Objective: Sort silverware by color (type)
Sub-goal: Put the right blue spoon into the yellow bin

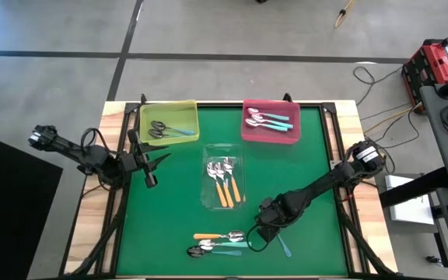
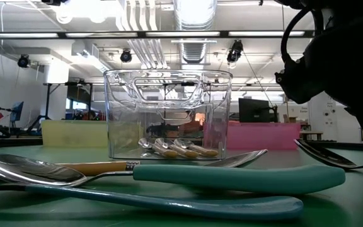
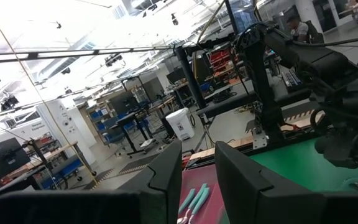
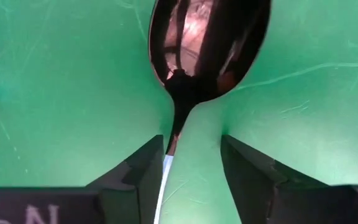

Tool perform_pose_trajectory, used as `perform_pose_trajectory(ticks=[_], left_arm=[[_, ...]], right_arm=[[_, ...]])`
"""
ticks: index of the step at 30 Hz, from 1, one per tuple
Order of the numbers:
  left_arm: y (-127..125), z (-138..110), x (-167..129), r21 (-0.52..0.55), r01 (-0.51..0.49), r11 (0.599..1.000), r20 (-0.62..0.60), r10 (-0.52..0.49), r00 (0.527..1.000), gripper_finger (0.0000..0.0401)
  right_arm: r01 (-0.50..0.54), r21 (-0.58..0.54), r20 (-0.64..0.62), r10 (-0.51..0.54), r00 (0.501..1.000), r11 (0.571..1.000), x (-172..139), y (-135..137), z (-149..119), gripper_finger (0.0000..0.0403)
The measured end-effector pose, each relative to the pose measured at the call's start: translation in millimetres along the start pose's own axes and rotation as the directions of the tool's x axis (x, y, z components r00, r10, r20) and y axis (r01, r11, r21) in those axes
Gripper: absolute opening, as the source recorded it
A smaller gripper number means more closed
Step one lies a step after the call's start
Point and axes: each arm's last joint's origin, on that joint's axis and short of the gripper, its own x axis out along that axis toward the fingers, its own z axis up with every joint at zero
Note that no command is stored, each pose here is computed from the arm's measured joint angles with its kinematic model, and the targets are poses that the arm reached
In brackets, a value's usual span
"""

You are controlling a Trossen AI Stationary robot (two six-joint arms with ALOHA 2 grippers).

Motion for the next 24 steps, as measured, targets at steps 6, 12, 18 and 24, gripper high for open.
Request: perform_pose_trajectory(ticks=[6,12,18,24], left_arm=[[0,0,0,0.000,0.000,1.000,0.000,0.000,1.000,0.0078],[0,0,0,0.000,0.000,1.000,0.000,0.000,1.000,0.0078],[0,0,0,0.000,0.000,1.000,0.000,0.000,1.000,0.0078],[0,0,0,0.000,0.000,1.000,0.000,0.000,1.000,0.0078]], right_arm=[[0.016,-0.007,-0.001,-0.016,1.000,1.000,7,0,1,0.0109],[0.032,-0.002,-0.026,-0.033,0.999,0.999,13,-1,3,0.0064],[0.028,0.006,-0.037,-0.028,0.999,1.000,13,-1,6,0.0020],[0.018,0.016,-0.058,-0.017,0.998,1.000,12,-2,10,0.0011]])
